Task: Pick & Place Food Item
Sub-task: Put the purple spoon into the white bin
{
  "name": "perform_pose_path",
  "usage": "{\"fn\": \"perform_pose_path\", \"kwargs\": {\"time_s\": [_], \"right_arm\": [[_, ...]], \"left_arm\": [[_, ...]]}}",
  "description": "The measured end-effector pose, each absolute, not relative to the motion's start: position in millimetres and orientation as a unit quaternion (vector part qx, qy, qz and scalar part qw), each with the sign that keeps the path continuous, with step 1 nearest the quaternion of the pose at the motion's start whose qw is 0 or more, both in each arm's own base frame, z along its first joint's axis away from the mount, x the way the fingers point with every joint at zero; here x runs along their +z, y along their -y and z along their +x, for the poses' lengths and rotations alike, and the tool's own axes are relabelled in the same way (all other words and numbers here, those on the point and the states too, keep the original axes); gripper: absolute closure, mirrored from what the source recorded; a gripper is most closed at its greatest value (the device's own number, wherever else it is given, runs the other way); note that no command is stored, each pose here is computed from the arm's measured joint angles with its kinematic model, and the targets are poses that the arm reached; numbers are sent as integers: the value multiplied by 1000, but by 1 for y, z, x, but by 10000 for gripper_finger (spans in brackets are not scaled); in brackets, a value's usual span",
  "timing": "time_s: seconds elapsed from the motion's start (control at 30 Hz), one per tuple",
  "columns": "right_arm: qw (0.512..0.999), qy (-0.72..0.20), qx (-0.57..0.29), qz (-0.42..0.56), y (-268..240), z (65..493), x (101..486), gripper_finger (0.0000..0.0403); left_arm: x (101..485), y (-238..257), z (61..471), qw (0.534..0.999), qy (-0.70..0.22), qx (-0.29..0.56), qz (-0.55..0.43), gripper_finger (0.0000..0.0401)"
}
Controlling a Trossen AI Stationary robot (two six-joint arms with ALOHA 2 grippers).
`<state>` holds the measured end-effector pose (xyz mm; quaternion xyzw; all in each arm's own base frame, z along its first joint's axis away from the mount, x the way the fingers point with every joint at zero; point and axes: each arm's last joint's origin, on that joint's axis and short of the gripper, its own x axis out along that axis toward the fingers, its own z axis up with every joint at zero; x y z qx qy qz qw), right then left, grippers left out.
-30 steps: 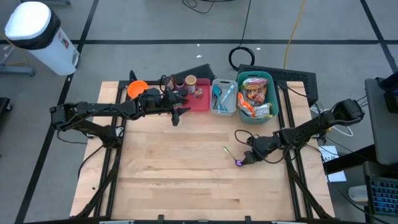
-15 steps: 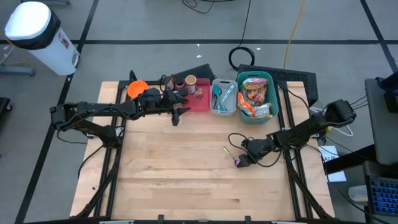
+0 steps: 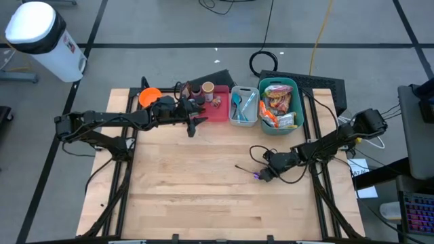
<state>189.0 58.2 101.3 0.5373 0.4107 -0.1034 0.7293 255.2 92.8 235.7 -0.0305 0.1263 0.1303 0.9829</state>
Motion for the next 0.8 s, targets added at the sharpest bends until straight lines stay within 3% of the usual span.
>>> {"fn": "perform_pose_path", "kwargs": {"time_s": [0.23, 0.4, 0.57, 0.8], "right_arm": [[806, -322, -53, 493, -58, 200, 113, 400], [891, -177, -10, 418, -57, 211, 142, 401], [950, -59, -39, 303, -46, 215, 162, 402], [967, 21, -117, 226, -19, 220, 175, 402]], "left_arm": [[236, -93, 255, 983, -126, 130, -31, 187], [236, -93, 255, 983, -126, 131, -34, 187], [239, -93, 256, 985, -107, 131, -32, 187], [248, -89, 259, 989, -61, 126, -51, 187]]}}
